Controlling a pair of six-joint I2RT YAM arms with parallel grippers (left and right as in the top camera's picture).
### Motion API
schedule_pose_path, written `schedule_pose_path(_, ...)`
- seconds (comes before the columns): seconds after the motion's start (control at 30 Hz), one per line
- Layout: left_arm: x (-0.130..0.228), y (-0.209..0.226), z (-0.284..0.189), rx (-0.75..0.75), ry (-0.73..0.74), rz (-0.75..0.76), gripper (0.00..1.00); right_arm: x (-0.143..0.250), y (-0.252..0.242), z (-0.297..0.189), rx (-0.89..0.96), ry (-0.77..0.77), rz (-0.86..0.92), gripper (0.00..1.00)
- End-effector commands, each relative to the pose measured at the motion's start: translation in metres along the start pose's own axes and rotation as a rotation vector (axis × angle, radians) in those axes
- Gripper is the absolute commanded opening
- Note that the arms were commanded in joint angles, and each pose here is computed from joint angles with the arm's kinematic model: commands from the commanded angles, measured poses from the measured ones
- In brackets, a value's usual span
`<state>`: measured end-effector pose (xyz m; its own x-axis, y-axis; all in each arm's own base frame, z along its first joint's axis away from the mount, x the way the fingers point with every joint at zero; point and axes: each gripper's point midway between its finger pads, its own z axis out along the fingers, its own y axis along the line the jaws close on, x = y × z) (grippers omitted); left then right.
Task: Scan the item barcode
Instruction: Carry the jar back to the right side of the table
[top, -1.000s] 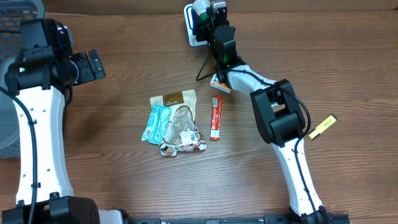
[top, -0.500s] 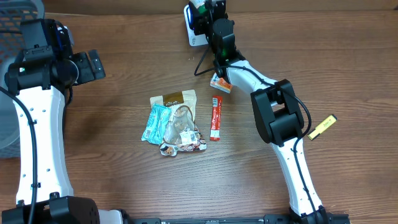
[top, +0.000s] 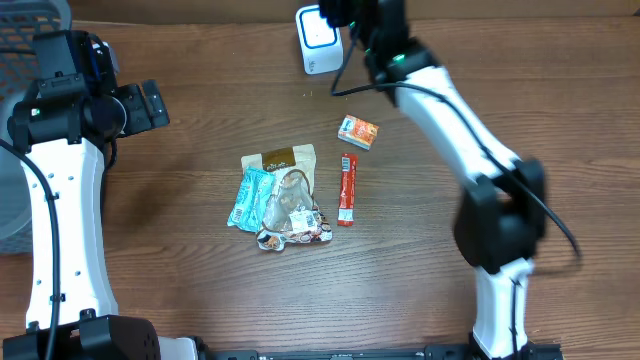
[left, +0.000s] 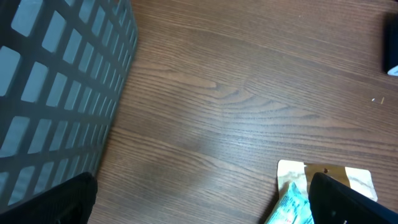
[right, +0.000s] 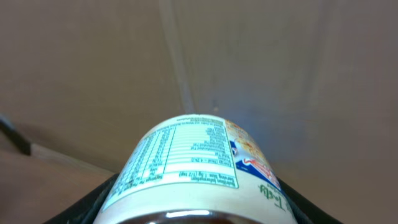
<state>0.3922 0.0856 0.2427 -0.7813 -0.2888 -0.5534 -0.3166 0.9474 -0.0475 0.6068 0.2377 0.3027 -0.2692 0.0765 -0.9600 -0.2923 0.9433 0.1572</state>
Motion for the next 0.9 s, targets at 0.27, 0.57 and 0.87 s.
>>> schedule_pose_path(0.27, -0.003, -0.002, 0.000, 0.010, -0.004, -0.012, 1.00, -0.005, -0.048, -0.151, 0.183, 0.372, 0.222, 0.04)
schedule_pose_path(0.57, -0.003, -0.002, 0.000, 0.010, -0.004, -0.012, 1.00, 0.124, -0.133, -0.225, 0.457, 0.901, 0.312, 0.04)
schedule_pose_path(0.87, -0.003, -0.002, 0.000, 0.010, -0.004, -0.012, 1.00, 0.231, -0.189, -0.249, 0.586, 1.076, 0.409, 0.07)
